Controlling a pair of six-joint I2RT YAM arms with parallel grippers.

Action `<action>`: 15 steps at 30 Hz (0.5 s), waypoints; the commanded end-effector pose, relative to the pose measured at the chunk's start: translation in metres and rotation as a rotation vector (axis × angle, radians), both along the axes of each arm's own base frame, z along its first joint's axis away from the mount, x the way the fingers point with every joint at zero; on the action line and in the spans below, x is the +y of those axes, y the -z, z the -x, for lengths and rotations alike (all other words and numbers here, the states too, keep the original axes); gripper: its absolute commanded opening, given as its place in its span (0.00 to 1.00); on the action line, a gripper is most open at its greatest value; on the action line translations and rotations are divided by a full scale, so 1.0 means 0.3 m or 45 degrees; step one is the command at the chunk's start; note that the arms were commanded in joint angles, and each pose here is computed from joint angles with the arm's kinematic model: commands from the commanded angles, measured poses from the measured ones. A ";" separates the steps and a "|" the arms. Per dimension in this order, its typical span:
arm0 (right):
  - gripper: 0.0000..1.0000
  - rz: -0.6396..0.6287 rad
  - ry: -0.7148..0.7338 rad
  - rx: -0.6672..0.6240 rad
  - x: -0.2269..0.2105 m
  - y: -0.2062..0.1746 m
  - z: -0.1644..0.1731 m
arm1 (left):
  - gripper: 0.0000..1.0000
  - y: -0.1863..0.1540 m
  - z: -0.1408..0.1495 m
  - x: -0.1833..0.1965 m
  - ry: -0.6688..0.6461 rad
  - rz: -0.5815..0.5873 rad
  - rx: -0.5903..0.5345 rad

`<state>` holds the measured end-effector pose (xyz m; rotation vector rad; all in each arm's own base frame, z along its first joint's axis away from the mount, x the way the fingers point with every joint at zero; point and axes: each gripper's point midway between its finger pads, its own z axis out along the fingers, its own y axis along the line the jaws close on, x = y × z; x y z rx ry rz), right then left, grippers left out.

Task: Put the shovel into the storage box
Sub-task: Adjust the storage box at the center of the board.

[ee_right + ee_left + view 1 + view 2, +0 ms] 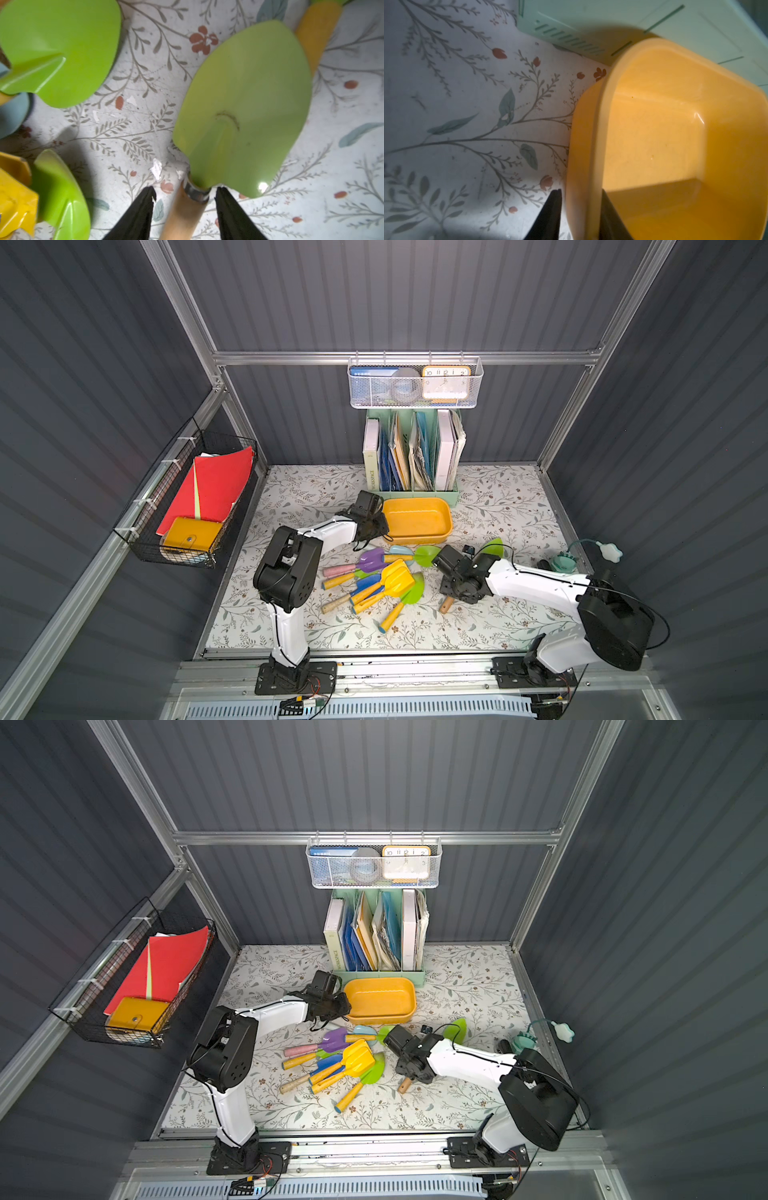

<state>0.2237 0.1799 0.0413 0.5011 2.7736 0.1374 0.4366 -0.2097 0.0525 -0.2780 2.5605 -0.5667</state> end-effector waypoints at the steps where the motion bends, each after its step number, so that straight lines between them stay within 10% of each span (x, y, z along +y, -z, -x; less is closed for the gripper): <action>1: 0.55 -0.026 -0.001 -0.113 0.009 -0.086 -0.070 | 0.30 -0.059 0.025 -0.053 0.038 0.105 -0.020; 15: 0.63 -0.414 0.159 -0.171 0.087 -0.206 -0.394 | 0.32 -0.076 0.091 -0.220 0.098 0.249 -0.006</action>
